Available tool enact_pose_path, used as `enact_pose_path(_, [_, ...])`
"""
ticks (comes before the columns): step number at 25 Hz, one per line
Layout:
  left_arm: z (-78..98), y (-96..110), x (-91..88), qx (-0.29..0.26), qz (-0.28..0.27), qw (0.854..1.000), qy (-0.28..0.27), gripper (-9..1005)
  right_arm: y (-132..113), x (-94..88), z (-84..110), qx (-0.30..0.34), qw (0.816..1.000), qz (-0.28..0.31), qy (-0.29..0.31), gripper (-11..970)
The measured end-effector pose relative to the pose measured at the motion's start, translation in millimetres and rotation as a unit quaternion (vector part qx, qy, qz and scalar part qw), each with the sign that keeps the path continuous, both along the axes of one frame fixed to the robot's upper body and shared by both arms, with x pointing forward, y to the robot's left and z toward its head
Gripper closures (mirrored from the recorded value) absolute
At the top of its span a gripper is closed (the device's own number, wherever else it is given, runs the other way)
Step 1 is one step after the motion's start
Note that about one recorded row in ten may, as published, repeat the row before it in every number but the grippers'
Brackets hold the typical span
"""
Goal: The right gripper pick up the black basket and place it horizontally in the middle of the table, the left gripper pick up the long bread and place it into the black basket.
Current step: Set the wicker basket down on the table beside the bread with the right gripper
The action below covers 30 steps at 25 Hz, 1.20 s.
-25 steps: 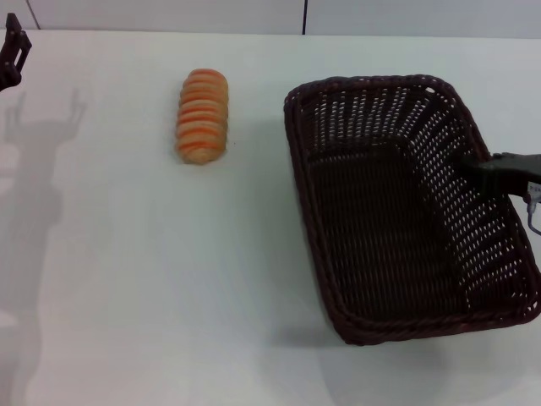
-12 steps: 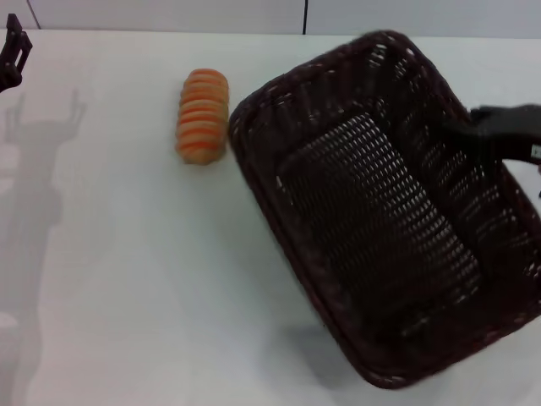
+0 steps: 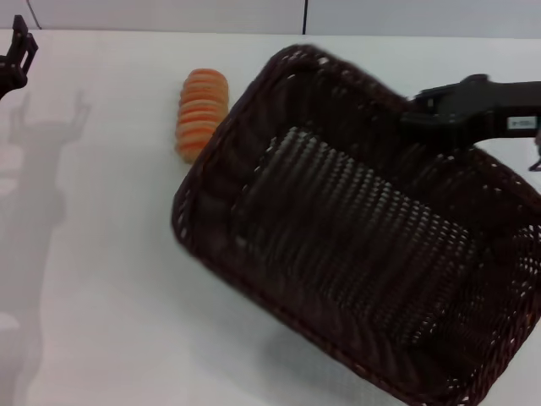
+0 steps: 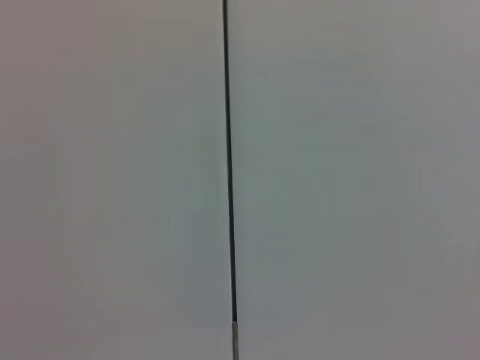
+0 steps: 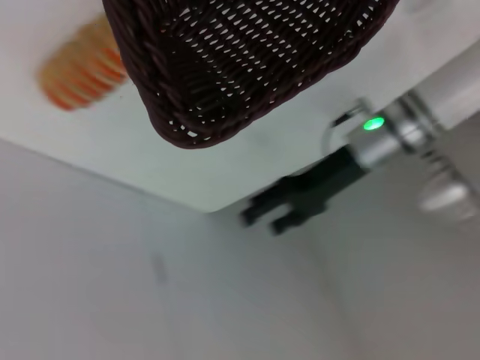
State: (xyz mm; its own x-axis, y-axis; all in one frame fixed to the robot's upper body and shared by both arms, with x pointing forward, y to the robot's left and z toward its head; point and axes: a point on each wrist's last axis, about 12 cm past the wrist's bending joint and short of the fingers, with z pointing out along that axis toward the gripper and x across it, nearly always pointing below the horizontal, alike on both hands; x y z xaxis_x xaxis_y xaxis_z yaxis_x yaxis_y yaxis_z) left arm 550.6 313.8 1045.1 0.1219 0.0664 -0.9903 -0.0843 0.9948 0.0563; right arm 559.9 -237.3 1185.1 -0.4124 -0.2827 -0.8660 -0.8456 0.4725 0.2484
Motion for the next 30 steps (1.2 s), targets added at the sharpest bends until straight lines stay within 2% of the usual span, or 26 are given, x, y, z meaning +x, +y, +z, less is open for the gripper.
enact_pose_path(4, [0.8, -1.4, 0.3, -0.002, -0.001, 1.0, -0.002, 135, 20.8, 9.4, 4.0, -0.02, 0.997, 0.072, -0.004, 761])
enact_pose_path(11, [1.2, -1.9, 0.1, -0.004, -0.002, 1.0, -0.004, 135, 38.0, 19.5, 4.0, -0.055, 0.99, 0.129, -0.003, 762])
enact_pose_path(14, [0.9, -2.3, 0.0, -0.004, -0.002, 1.0, -0.004, 135, 56.1, 23.8, 1.1, -0.097, 0.98, 0.173, 0.0, 762])
enact_pose_path(19, [0.4, -3.9, -0.2, -0.006, -0.005, 1.0, -0.003, 135, 78.1, 25.2, -4.8, -0.127, 0.97, 0.205, -0.003, 763])
enact_pose_path(30, [-0.3, -4.8, -0.9, -0.015, -0.01, 1.0, -0.002, 136, 91.1, 36.8, -10.8, -0.149, 0.97, 0.186, -0.047, 765])
